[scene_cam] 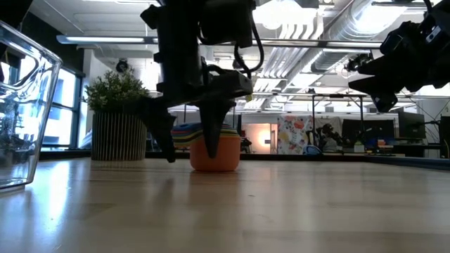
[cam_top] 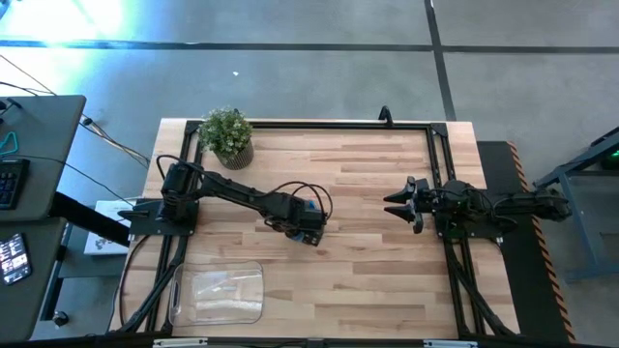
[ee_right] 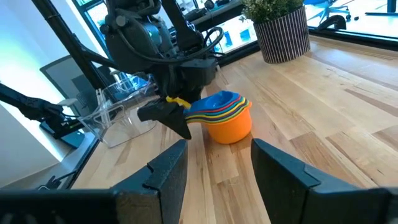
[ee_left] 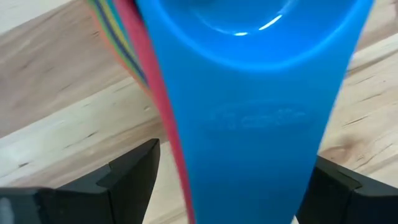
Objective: Nest measuring cups in basket
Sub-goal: Put the stacked measuring cups into the transparent bin
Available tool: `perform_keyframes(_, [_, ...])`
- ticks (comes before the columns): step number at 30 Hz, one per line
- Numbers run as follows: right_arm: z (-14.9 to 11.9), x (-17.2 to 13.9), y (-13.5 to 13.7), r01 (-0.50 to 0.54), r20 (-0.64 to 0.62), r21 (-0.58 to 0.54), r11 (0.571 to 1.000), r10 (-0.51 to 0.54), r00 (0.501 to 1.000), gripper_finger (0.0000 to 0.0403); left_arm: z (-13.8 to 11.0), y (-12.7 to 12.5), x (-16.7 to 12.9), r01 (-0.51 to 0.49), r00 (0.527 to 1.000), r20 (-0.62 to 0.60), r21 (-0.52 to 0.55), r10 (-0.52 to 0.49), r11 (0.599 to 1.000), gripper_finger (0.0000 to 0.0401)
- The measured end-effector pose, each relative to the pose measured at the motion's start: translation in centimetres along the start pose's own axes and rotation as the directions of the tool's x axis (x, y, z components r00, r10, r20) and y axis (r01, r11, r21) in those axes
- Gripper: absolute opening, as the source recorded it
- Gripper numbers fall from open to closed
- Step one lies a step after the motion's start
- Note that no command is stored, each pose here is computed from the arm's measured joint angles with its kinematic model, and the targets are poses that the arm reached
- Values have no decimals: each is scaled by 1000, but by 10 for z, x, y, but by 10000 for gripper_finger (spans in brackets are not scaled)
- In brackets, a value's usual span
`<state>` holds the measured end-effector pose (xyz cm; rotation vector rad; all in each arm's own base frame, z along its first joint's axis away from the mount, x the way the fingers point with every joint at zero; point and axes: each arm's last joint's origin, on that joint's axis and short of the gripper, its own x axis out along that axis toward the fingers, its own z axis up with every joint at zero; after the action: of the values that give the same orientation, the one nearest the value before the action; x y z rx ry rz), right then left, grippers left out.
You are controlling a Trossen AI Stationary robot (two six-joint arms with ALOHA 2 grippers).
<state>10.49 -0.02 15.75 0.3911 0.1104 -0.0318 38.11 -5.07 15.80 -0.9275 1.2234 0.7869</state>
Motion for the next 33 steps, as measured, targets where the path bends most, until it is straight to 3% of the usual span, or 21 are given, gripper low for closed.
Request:
perform_keyframes(7, [-1,1,0,4,-8,0,1000,-4,1000,169,1,0,0,0,1000,2,-3,0,1000,268])
perform_keyframes(24, [-1,1,0,4,-9,0,1000,-4,1000,169,5,1,0,3,1000,5,5,-3,1000,134])
perform_keyframes(33, [-1,1,0,4,-9,0,1000,-4,1000,169,5,1,0,3,1000,-1,6,-3,1000,144])
